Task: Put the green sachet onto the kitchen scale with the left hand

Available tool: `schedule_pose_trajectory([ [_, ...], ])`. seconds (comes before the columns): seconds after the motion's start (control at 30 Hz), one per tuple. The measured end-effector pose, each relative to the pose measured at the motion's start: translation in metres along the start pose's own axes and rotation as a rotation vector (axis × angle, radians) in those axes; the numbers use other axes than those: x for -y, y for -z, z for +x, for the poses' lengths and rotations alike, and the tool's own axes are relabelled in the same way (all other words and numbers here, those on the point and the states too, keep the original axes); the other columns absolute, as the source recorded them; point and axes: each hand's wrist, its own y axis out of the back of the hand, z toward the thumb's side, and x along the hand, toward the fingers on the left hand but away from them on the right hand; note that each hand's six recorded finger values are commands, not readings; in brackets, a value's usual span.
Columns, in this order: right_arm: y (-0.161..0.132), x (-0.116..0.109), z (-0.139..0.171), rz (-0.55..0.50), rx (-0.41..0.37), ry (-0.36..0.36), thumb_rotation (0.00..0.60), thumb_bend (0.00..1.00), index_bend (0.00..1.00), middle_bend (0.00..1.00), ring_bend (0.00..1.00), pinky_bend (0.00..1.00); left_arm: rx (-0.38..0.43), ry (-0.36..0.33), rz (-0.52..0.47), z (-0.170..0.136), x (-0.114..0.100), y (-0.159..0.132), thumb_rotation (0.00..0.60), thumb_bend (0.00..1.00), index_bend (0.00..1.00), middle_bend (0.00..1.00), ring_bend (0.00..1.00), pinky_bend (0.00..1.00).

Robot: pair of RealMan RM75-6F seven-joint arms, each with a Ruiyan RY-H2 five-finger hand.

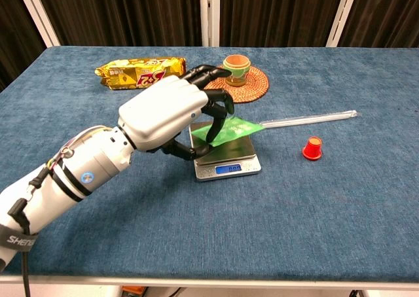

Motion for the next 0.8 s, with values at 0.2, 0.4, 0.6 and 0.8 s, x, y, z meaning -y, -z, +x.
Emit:
schedule_pose_trajectory([
  [0.2, -0.001, 0.002, -0.001, 0.006, -0.004, -0.008, 0.6, 0.12, 0.0, 0.0, 0.0, 0.0, 0.008, -0.009, -0.018, -0.002, -0.001, 0.001, 0.6, 0.22, 0.3, 0.26, 0.0, 0.0],
  [0.4, 0.002, 0.0, 0.001, 0.01, 0.006, -0.003, 0.6, 0.12, 0.0, 0.0, 0.0, 0.0, 0.002, -0.012, -0.026, -0.005, -0.003, 0.005, 0.6, 0.21, 0.23, 0.25, 0.01, 0.0],
  [0.6, 0.003, 0.0, 0.001, 0.008, 0.006, 0.0, 0.6, 0.12, 0.0, 0.0, 0.0, 0.0, -0.026, 0.016, -0.046, -0.009, -0.001, 0.013, 0.6, 0.18, 0.15, 0.2, 0.0, 0.0],
  [0.8, 0.002, -0.001, 0.001, 0.007, 0.001, 0.002, 0.6, 0.12, 0.0, 0.0, 0.0, 0.0, -0.067, 0.049, -0.08, -0.017, -0.005, 0.03, 0.6, 0.15, 0.07, 0.16, 0.0, 0.0],
])
